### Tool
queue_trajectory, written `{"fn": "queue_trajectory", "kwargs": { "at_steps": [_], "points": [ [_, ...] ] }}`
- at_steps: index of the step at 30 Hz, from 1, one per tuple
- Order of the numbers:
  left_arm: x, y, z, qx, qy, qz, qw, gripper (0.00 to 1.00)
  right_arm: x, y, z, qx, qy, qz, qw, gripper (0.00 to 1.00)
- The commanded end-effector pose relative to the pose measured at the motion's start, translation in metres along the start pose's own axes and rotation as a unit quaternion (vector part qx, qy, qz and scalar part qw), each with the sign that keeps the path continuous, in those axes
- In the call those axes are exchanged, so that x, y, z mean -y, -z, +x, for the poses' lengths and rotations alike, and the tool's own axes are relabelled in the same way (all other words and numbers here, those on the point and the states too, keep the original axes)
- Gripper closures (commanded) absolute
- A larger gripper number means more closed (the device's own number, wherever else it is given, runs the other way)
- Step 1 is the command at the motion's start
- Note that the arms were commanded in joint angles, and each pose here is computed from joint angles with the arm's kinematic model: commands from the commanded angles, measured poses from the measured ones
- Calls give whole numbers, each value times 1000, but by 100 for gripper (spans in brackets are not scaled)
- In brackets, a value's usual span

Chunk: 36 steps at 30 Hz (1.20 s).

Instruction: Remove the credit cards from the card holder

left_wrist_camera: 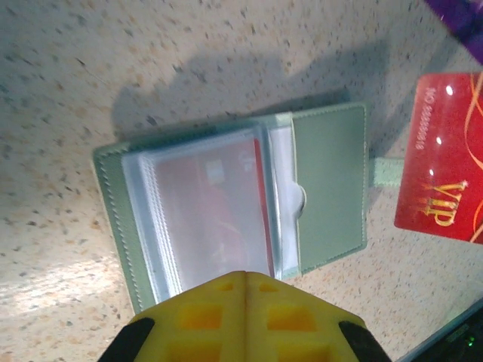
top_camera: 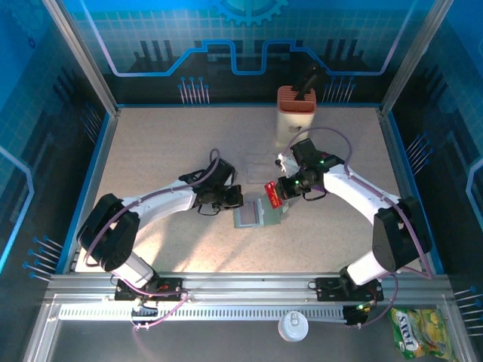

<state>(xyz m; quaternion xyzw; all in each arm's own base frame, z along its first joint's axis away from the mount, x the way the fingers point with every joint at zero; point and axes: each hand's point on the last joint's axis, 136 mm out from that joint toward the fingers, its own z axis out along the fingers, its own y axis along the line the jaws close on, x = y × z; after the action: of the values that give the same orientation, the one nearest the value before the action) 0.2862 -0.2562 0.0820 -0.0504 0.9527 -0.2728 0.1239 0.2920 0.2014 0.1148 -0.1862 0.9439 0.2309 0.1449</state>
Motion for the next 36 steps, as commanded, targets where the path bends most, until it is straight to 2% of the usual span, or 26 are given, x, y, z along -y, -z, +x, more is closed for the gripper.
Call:
{"fn": "queue_trajectory", "kwargs": {
  "at_steps": [1, 6, 10, 13, 17, 20, 29, 36],
  "points": [
    [5, 16, -8, -2, 4, 13, 1000, 97, 1, 16, -14, 11, 28, 11, 999, 96],
    [0, 26, -16, 7, -1, 9, 1000, 96, -8, 19, -28, 28, 78, -2, 997, 97],
    [-4, 31, -20, 13, -3, 9, 1000, 96, -6, 18, -32, 30, 153, 7, 988, 100],
    [-7, 33, -21, 21, -8, 8, 1000, 96, -8, 20, -38, 26, 221, 9, 975, 100],
    [-11, 33, -18, 28, -5, 12, 1000, 96, -7, 15, -40, -2, 329, 19, 944, 100],
    [-11, 33, -15, 25, -5, 17, 1000, 96, -5, 10, -45, -25, 376, 29, 926, 100],
    [-20, 36, -14, 29, -10, 11, 999, 96, 6, -15, -77, -77, 451, 44, 888, 100],
    [-22, 34, -20, 29, -5, 9, 1000, 96, 16, -30, -101, -102, 484, 40, 868, 100]
  ]
}}
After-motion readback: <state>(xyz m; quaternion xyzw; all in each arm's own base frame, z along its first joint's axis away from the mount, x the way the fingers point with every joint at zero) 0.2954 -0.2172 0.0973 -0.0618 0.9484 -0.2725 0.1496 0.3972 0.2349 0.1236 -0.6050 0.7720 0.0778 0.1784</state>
